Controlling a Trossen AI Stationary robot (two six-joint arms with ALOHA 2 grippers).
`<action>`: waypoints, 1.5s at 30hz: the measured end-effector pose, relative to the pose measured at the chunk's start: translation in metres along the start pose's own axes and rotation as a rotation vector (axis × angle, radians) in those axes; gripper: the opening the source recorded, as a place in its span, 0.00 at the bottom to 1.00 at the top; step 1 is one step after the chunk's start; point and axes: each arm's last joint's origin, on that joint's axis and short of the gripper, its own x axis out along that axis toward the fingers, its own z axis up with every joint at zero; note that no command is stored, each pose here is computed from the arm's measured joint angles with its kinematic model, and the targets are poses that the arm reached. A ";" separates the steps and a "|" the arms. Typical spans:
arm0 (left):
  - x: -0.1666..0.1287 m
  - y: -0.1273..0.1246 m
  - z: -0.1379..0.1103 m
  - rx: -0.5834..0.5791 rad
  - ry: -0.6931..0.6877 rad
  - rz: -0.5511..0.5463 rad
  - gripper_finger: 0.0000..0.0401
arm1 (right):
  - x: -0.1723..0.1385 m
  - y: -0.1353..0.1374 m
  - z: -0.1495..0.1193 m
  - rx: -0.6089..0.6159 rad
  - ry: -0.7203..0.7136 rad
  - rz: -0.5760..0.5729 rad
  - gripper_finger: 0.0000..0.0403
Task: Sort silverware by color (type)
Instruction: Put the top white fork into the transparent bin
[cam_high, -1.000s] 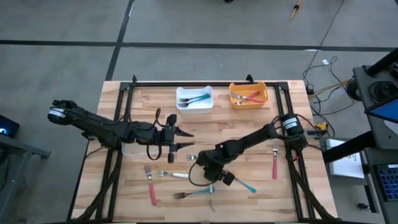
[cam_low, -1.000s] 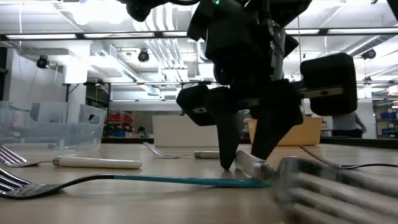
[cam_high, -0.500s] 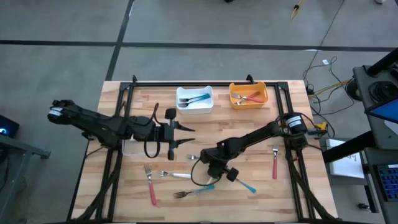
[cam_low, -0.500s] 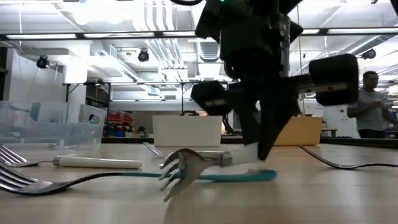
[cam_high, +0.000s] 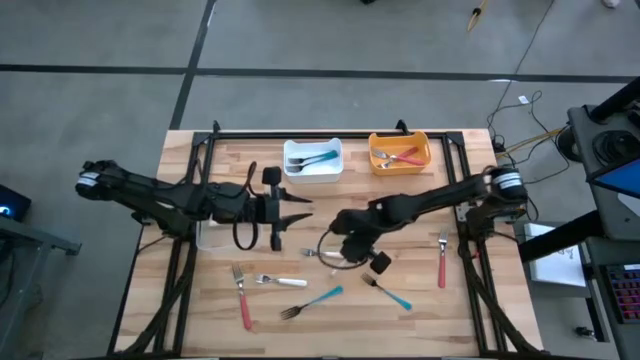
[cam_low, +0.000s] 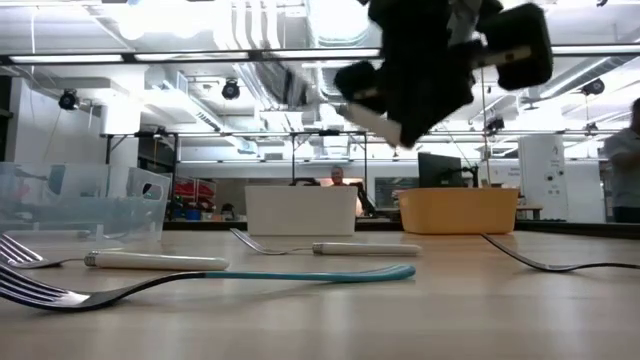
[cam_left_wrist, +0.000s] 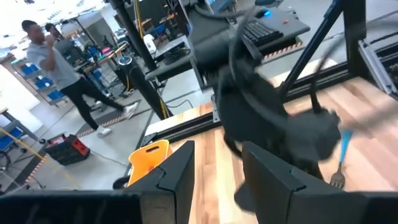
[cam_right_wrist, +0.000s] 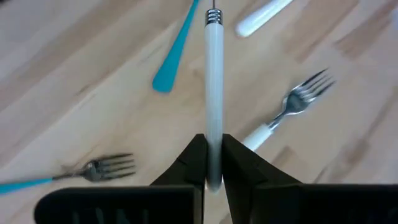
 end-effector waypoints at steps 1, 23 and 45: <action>-0.001 0.000 -0.001 0.011 0.013 -0.005 0.29 | -0.005 0.002 -0.001 0.005 -0.030 -0.022 0.05; -0.001 -0.018 -0.059 -0.184 -0.387 -0.021 0.29 | -0.046 0.024 -0.019 -0.146 -0.944 -0.733 0.05; 0.013 -0.036 -0.088 -0.269 -0.461 -0.052 0.29 | -0.028 0.000 -0.003 -0.068 -1.047 -0.813 0.05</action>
